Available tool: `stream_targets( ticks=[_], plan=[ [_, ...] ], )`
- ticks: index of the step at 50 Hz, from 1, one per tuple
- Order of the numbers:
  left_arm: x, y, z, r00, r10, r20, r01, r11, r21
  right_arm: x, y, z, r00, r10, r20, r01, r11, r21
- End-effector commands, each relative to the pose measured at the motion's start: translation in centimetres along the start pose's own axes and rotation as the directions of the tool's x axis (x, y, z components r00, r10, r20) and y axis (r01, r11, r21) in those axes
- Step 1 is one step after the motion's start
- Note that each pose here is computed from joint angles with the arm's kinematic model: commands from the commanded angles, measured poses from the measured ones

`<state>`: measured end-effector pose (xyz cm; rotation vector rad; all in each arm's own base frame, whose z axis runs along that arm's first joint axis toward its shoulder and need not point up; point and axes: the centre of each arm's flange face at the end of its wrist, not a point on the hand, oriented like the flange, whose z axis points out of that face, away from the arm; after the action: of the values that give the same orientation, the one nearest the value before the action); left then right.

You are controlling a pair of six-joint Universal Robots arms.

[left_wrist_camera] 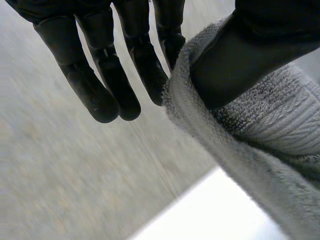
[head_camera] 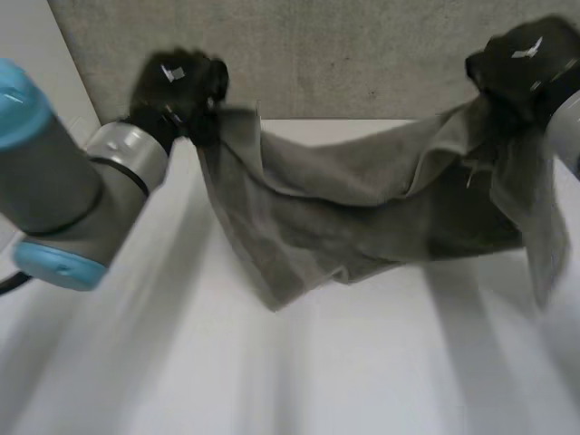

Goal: Fold the towel.

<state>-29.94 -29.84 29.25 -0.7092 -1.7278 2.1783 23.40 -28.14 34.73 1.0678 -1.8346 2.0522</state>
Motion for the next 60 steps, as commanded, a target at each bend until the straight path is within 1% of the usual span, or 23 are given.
stream_targets(
  ticks=[1,8,11,14,20,24,25,28,29,30,34,36,38,39,41,44,45,49,52,54,55,57,60],
  plan=[
    [-1.5,-6.2,-2.0,1.0,-0.001,0.03,-0.002,0.994,0.113,3.3,-1.8,-1.1,0.999,0.014,0.047,-0.013,0.999,-0.036],
    [-2.7,-5.3,-1.6,0.998,0.007,0.058,-0.012,0.996,0.083,3.6,-0.3,0.1,0.999,0.023,0.047,-0.019,0.997,-0.081],
    [-3.3,-3.1,-0.8,0.997,0.008,0.071,-0.011,0.999,0.033,3.1,1.2,1.1,0.997,0.027,0.069,-0.018,0.993,-0.12],
    [-4.8,2.2,1.2,0.995,0.015,0.098,-0.007,0.997,-0.083,0.9,4.2,3.4,0.989,0.051,0.136,-0.024,0.981,-0.194],
    [-6.6,4.5,3.3,0.991,0.019,0.133,-0.006,0.996,-0.092,-0.2,5.7,6.5,0.989,0.047,0.14,-0.023,0.985,-0.171],
    [-8.6,2.2,5.3,0.982,-0.035,0.186,0.03,0.999,0.034,1.3,3.2,10.2,0.999,0.008,-0.049,-0.003,0.993,0.115],
    [-9.6,1.3,5.7,0.975,-0.09,0.202,0.069,0.992,0.108,2.0,2.6,11.2,0.992,0.026,-0.127,0.003,0.975,0.224],
    [-10.5,-0.2,6.0,0.966,-0.155,0.205,0.112,0.972,0.206,3.0,1.6,11.4,0.978,0.072,-0.197,-0.003,0.945,0.328],
    [-11.5,-2.3,5.9,0.956,-0.216,0.198,0.149,0.94,0.306,4.3,0.0,10.7,0.961,0.135,-0.243,-0.019,0.904,0.427],
    [-12.2,-4.4,5.5,0.948,-0.263,0.177,0.177,0.903,0.391,5.4,-1.4,9.6,0.949,0.197,-0.245,-0.049,0.862,0.504],
    [-13.3,-6.1,4.5,0.933,-0.328,0.148,0.233,0.864,0.446,6.1,-2.6,7.7,0.941,0.291,-0.171,-0.157,0.825,0.542],
    [-13.7,-6.0,4.1,0.928,-0.341,0.15,0.245,0.862,0.444,5.3,-2.2,7.5,0.944,0.316,-0.093,-0.226,0.827,0.515],
    [-13.7,-5.1,3.6,0.923,-0.349,0.165,0.257,0.874,0.412,3.0,-1.3,6.8,0.937,0.336,0.093,-0.344,0.846,0.407],
    [-13.7,-5.1,3.6,0.923,-0.349,0.165,0.257,0.874,0.412,3.0,-1.3,6.8,0.937,0.337,0.094,-0.345,0.846,0.407],
    [-13.3,-2.8,3.1,0.917,-0.359,0.176,0.287,0.897,0.337,0.7,0.4,5.8,0.901,0.357,0.248,-0.414,0.878,0.241],
    [-13.0,-1.6,2.7,0.915,-0.365,0.175,0.305,0.906,0.293,-0.3,1.4,5.3,0.874,0.379,0.305,-0.436,0.888,0.144],
    [-12.5,-0.3,2.5,0.913,-0.372,0.168,0.327,0.913,0.244,-1.4,2.8,5.0,0.846,0.402,0.35,-0.443,0.896,0.041],
    [-11.0,3.2,1.2,0.91,-0.384,0.156,0.37,0.922,0.111,-4.1,7.4,4.2,0.799,0.423,0.427,-0.346,0.905,-0.247],
    [-10.8,4.1,0.8,0.914,-0.374,0.159,0.366,0.927,0.081,-4.4,9.1,3.8,0.789,0.42,0.449,-0.288,0.898,-0.334],
    [-10.5,5.4,0.2,0.929,-0.331,0.165,0.331,0.943,0.03,-4.9,12.2,3.0,0.754,0.41,0.514,-0.144,0.866,-0.479],
    [-10.5,5.4,0.2,0.929,-0.331,0.165,0.331,0.943,0.03,-4.9,12.2,3.0,0.754,0.41,0.514,-0.144,0.866,-0.48],
    [-10.2,6.5,-0.2,0.947,-0.275,0.166,0.282,0.959,-0.018,-5.7,13.8,2.4,0.704,0.411,0.579,-0.028,0.831,-0.556],
    [-9.7,7.1,-0.5,0.958,-0.236,0.163,0.247,0.968,-0.048,-6.1,15.2,3.0,0.704,0.43,0.566,-0.019,0.808,-0.589]
  ],
)
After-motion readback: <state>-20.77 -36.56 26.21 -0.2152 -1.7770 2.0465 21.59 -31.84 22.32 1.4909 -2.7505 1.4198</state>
